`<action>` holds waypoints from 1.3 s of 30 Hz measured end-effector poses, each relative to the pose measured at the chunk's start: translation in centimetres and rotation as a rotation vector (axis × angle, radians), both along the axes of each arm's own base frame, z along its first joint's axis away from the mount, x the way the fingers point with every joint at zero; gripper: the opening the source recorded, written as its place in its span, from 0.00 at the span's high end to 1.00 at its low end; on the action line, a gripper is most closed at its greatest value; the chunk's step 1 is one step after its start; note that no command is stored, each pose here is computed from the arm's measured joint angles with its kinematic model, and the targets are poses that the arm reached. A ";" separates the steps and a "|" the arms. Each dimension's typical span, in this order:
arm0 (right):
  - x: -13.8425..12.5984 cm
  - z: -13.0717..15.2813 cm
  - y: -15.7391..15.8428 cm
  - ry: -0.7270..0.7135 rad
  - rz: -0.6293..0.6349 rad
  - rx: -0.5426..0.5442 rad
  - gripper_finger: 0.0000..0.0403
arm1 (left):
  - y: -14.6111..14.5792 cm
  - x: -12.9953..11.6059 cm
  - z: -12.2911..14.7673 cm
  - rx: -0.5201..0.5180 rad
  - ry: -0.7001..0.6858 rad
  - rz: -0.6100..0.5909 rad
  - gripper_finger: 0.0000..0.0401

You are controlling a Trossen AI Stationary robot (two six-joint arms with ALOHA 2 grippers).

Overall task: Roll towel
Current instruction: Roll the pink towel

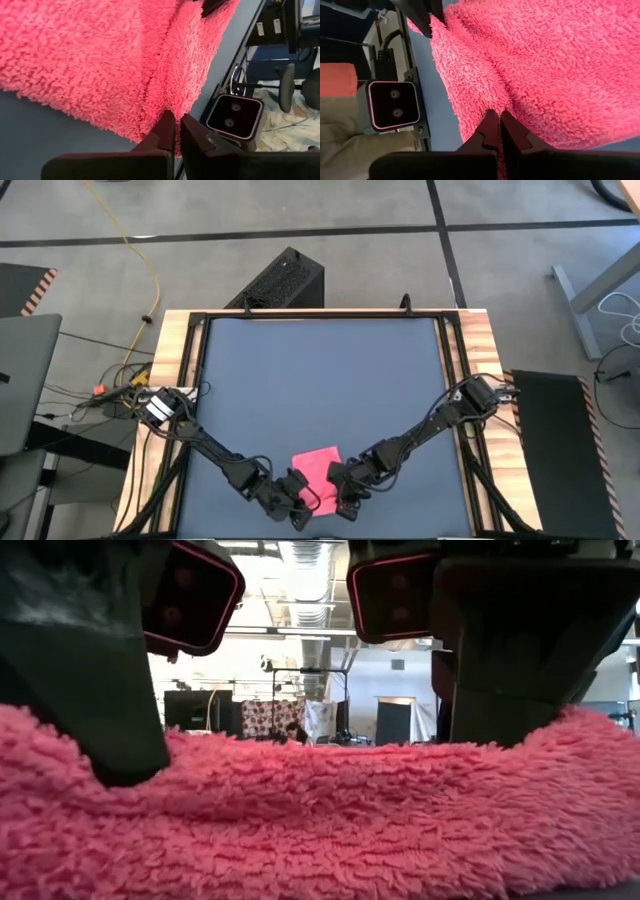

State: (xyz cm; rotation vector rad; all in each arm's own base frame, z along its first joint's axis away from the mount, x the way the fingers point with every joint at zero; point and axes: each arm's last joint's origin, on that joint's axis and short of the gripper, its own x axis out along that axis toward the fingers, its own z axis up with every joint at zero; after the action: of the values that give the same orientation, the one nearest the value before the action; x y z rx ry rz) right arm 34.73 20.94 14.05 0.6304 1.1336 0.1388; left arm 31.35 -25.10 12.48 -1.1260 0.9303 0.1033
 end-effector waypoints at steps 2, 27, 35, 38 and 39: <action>0.0 0.0 0.0 -0.001 0.005 -0.004 0.95 | 0.1 -0.1 -0.2 -0.001 0.027 0.008 1.00; -0.2 -0.4 -0.3 -0.015 -0.013 -0.092 0.75 | 1.0 0.0 -0.6 -0.012 0.125 0.026 1.00; -0.6 1.5 -0.4 -0.116 -0.047 -0.194 0.63 | 1.0 -0.1 -0.7 -0.012 0.136 0.018 1.00; -1.0 3.2 -0.5 -0.194 -0.062 -0.264 0.63 | 1.0 -0.2 -0.7 -0.010 0.136 0.008 1.00; -1.1 3.8 -0.6 -0.219 -0.056 -0.288 0.63 | 1.0 -0.2 -0.7 -0.010 0.137 0.008 1.00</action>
State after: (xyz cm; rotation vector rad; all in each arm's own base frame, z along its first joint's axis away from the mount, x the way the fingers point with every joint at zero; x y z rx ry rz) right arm 33.61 20.31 17.85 0.3797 0.9021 -0.0050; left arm 31.18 -24.12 11.80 -1.1430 1.0492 0.1836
